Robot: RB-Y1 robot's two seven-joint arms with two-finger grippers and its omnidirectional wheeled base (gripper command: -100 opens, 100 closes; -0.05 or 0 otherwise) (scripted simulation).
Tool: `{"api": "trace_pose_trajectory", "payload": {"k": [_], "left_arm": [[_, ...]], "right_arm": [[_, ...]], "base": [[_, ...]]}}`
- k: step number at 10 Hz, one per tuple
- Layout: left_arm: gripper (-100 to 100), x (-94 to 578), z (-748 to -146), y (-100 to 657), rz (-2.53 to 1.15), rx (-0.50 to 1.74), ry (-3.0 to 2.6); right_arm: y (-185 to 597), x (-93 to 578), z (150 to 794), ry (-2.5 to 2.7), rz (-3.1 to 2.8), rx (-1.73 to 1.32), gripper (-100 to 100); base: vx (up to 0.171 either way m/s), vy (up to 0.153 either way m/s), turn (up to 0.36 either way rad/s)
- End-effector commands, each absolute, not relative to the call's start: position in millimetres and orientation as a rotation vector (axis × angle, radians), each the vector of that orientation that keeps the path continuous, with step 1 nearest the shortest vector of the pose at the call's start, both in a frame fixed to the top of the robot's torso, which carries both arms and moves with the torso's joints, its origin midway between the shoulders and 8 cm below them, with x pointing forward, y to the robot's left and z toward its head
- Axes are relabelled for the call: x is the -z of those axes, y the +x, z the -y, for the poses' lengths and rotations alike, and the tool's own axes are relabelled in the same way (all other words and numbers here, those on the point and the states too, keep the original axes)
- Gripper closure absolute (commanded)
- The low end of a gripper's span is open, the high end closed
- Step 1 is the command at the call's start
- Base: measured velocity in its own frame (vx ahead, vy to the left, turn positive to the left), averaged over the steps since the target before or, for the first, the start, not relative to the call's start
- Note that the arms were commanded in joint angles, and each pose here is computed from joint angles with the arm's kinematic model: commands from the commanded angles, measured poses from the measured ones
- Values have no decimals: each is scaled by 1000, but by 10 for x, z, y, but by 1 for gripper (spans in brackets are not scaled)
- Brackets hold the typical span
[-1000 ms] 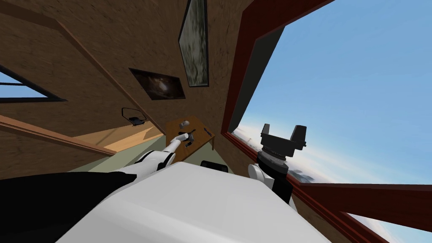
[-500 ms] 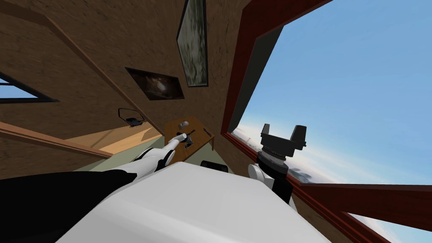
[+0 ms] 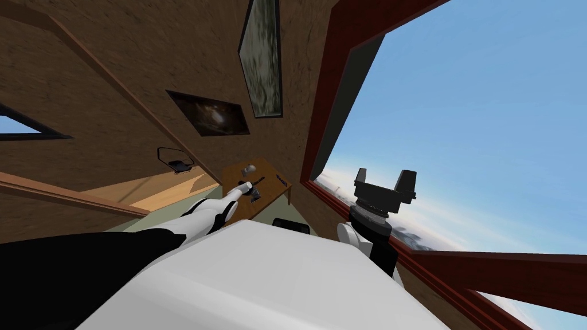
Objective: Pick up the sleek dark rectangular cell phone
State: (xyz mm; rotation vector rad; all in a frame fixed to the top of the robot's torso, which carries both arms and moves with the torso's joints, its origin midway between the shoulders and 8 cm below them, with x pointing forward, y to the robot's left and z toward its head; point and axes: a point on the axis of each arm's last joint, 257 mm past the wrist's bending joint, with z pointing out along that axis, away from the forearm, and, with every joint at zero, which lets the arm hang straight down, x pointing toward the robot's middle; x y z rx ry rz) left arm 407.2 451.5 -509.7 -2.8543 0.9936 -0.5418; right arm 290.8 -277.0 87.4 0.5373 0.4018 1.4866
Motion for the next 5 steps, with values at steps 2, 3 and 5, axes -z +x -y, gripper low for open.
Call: {"api": "trace_pose_trajectory", "payload": {"k": [2, 3, 5], "left_arm": [[-100, 5121, -4553, 3973, -949, 507, -2908], [-100, 5148, -4554, 3930, -943, 495, -2916], [-100, 5146, -4576, 3881, -913, 478, -2946]], "right_arm": [[2908, -874, 2770, 537, -402, -1487, 0], [2908, -874, 2770, 537, -402, -1487, 0], [2908, -874, 2770, 537, -402, -1487, 0]], "base": [[14, 8, -9], [17, 13, -12], [9, 11, -5]]}}
